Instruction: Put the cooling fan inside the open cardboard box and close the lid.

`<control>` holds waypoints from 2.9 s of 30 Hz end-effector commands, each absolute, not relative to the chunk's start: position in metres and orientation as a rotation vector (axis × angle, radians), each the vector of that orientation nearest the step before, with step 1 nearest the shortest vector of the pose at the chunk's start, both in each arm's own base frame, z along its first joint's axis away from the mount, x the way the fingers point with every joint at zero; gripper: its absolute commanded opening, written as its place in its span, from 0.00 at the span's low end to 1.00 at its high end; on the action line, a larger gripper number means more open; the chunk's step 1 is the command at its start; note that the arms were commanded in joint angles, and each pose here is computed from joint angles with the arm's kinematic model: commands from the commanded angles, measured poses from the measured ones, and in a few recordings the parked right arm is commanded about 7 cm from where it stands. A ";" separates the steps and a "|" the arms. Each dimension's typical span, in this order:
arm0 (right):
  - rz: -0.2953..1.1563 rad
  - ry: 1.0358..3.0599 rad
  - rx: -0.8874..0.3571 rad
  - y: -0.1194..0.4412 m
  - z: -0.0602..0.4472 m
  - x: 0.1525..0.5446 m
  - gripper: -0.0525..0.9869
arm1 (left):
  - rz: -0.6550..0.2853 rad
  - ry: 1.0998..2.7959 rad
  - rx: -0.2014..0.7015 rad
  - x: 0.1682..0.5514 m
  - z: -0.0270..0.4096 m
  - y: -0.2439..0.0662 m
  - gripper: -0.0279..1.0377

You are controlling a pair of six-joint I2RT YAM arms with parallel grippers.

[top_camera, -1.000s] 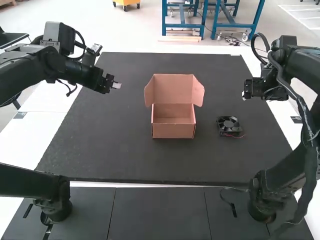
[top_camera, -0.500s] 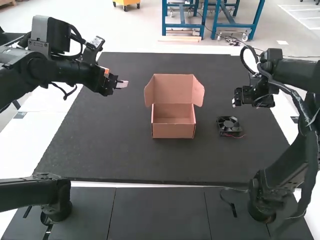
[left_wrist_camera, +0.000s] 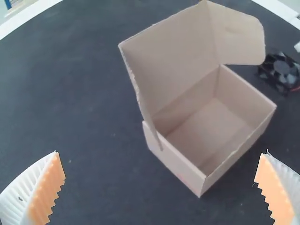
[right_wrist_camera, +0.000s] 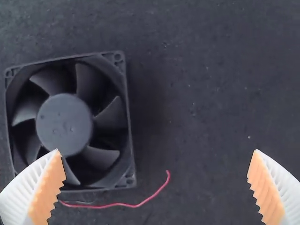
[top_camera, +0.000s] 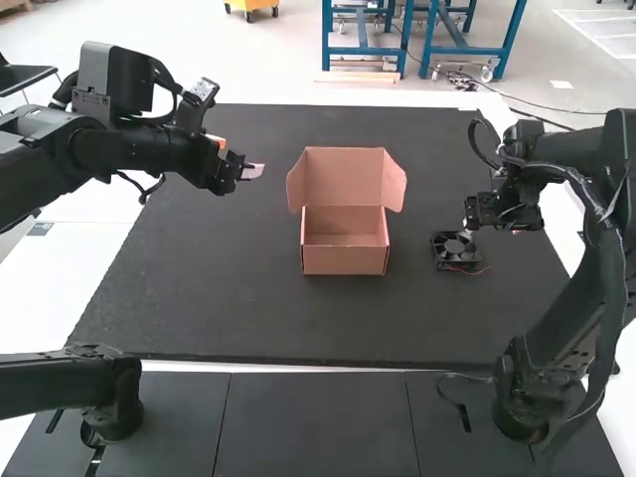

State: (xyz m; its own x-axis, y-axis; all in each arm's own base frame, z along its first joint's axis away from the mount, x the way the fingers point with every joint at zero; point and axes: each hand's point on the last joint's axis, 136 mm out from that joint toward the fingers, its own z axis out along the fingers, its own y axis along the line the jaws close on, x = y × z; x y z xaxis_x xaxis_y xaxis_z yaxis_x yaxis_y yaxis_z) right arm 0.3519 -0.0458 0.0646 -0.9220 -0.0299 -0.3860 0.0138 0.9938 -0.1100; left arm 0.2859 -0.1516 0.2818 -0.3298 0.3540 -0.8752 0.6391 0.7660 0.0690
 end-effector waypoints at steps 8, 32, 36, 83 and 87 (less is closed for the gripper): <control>-0.218 2.800 0.021 -0.065 0.044 0.362 0.90 | -0.364 1.922 0.766 0.281 0.287 -0.158 0.93; -0.108 2.949 0.068 -0.060 0.026 0.372 0.90 | -0.363 1.909 0.763 0.281 0.292 -0.159 0.93; -0.103 2.971 0.068 -0.059 0.022 0.368 0.90 | -0.361 1.901 0.760 0.282 0.295 -0.158 0.93; 0.029 3.109 0.092 -0.039 -0.011 0.356 0.33 | -0.378 1.869 0.712 0.280 0.315 -0.156 0.93; 0.102 3.111 0.096 -0.030 -0.010 0.356 0.04 | -0.378 1.870 0.712 0.280 0.315 -0.156 0.93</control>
State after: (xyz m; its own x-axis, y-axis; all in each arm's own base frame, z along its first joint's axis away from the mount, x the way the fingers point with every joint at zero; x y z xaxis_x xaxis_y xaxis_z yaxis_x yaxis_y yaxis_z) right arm 0.3587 -0.0356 -0.0058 -0.9971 0.0550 -0.0535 0.0531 0.9979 0.0358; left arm 0.2841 -0.1580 0.2843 -0.3366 0.3303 -0.8818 0.6397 0.7674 0.0433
